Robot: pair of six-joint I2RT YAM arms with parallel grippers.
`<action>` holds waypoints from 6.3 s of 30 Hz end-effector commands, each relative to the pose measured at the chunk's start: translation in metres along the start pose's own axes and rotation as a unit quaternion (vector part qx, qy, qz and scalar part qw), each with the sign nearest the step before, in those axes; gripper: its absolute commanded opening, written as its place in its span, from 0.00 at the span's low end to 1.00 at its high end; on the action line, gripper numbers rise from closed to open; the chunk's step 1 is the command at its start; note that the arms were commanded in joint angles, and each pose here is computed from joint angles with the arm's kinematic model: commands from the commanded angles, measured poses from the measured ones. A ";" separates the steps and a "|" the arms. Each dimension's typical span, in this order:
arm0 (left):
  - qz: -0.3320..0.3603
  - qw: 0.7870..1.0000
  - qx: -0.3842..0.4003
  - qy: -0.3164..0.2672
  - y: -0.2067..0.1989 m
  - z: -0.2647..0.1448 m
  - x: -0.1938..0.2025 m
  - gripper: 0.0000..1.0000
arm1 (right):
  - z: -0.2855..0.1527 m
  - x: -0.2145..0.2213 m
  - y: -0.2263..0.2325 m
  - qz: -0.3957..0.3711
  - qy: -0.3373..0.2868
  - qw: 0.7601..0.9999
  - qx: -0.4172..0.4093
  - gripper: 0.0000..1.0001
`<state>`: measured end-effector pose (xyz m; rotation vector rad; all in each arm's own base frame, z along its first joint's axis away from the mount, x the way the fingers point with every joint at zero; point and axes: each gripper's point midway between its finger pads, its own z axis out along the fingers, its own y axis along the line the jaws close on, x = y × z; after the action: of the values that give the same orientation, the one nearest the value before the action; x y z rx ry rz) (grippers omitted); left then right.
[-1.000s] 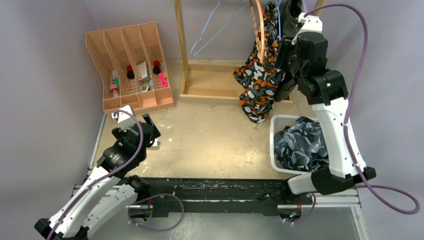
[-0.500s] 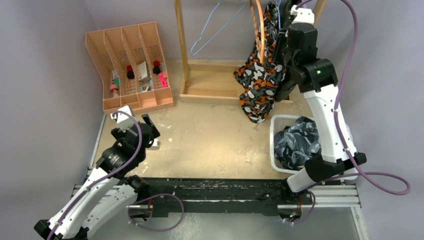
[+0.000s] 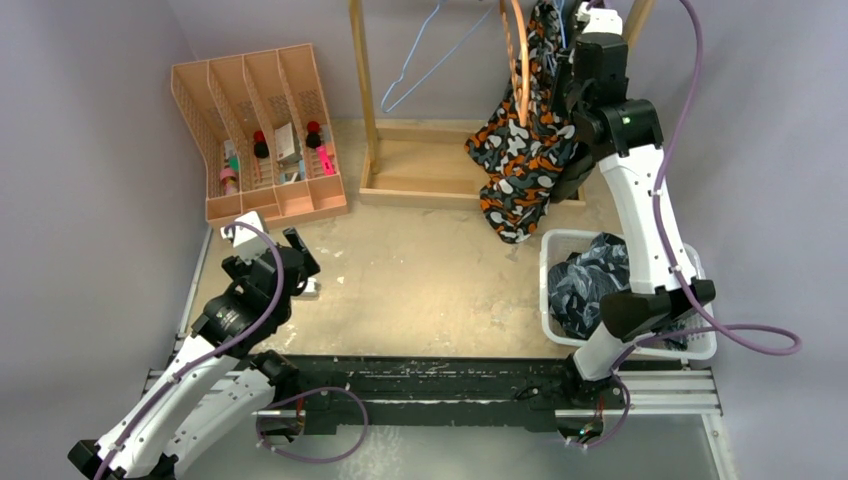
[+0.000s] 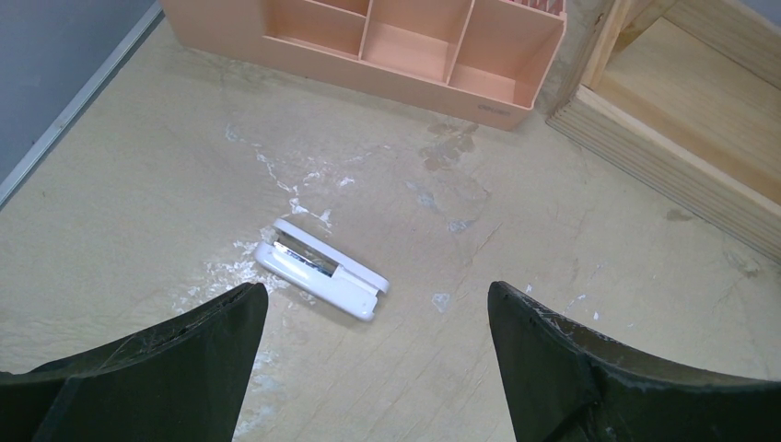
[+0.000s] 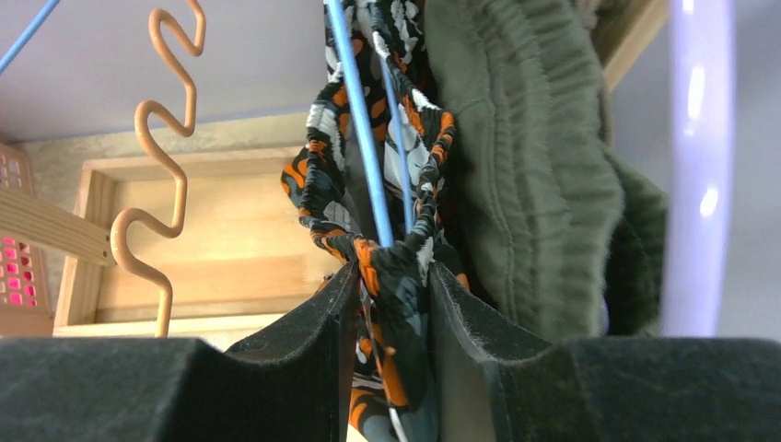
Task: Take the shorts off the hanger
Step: Pick up the hanger from the clothes rod, then remove the shorts from the hanger.
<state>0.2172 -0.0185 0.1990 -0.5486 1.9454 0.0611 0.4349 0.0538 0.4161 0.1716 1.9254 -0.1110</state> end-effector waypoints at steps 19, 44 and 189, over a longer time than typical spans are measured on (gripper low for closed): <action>-0.014 1.000 -0.003 -0.017 -0.001 0.001 -0.010 0.90 | -0.046 -0.065 -0.002 0.000 -0.111 0.993 -0.043 0.00; -0.012 1.000 -0.003 -0.015 -0.002 0.001 -0.009 0.90 | -0.089 -0.041 -0.001 0.051 -0.098 0.989 -0.098 0.00; 0.369 0.679 0.634 0.034 -0.249 -0.057 0.039 0.09 | -0.243 0.241 0.099 0.037 0.173 0.771 -0.612 0.00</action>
<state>0.2593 -0.2620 0.2104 1.1271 1.7679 -0.7282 0.1450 0.2000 0.2457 -0.5482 2.0962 1.2779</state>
